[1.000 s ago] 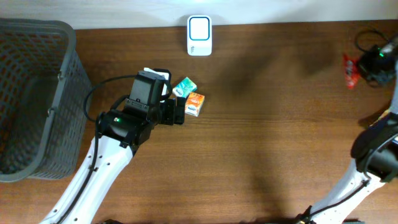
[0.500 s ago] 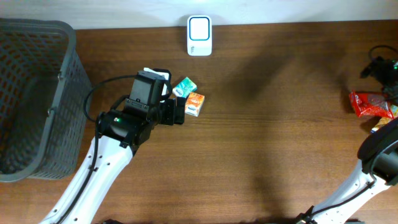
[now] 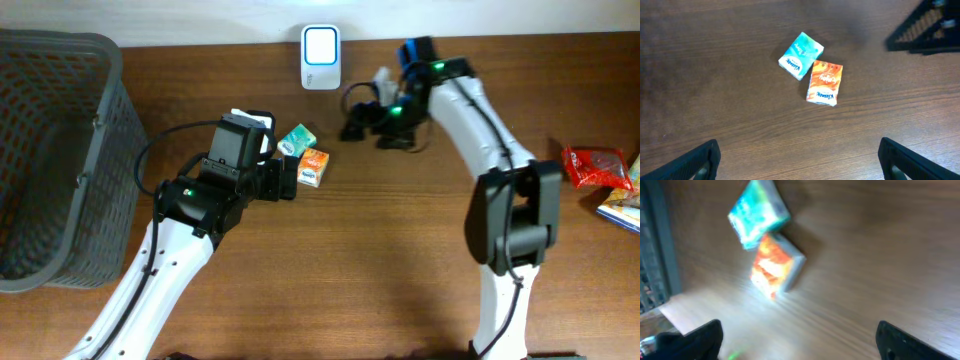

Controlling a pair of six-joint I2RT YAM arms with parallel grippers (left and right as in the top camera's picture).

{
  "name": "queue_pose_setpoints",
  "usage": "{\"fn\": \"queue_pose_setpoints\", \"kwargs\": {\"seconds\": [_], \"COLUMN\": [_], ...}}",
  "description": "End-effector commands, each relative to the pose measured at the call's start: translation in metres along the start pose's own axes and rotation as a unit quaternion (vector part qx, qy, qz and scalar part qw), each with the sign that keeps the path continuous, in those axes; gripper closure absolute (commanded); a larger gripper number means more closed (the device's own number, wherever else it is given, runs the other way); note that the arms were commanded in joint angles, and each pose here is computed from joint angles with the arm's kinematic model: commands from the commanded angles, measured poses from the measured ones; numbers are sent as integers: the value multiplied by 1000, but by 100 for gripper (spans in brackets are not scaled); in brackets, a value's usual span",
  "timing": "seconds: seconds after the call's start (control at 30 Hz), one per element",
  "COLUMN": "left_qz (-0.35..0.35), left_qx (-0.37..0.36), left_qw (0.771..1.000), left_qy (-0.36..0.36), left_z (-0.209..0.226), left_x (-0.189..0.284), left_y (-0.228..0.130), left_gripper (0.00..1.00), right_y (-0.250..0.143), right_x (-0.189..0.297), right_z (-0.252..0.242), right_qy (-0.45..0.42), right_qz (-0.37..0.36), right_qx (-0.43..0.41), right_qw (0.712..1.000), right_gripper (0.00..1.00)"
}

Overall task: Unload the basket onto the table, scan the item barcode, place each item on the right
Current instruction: 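Carry the red snack bag to the far right and release it, then reach the right gripper to the orange tissue pack and grasp it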

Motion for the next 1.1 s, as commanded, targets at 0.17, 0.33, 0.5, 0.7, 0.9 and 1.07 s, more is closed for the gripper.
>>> {"fn": "queue_pose_setpoints", "kwargs": {"seconds": [0.17,0.33,0.5,0.7,0.9,1.07], "left_qz": [-1,-1,-1,-1,-1,-1], "left_qx": [1,1,1,1,1,1], "left_qw": [1000,1000,1000,1000,1000,1000], "left_qy": [-7,-7,-7,-7,-7,-7], "left_z": [-2,-2,-2,-2,-2,-2], "left_x": [2,2,2,2,2,2], "left_y": [1,1,1,1,1,1], "left_gripper": [1,1,1,1,1,1], "right_y": [-6,-22,-36,-43,-43,-28], "right_x": [-54,-90,-125,-129,-125,-66], "right_z": [42,34,39,29,28,35], "right_qy": [-72,-61,-45,-83,-78,85], "right_qz": [-12,-17,-34,-42,-38,-30], "right_qx": [-134,-177,-139,-155,-157,-75], "right_qw": [988,982,989,984,984,993], "right_gripper": [22,28,29,53,90,96]}}
Point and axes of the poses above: each gripper's point midway between its finger pads, its own x axis back along the fingers, its own z axis along the line the jaws close on, y = z × x, the point moved 9 cm from there along x, back along the fingers, and after that the axes turned 12 degrees about x, right-handed, at the moved point
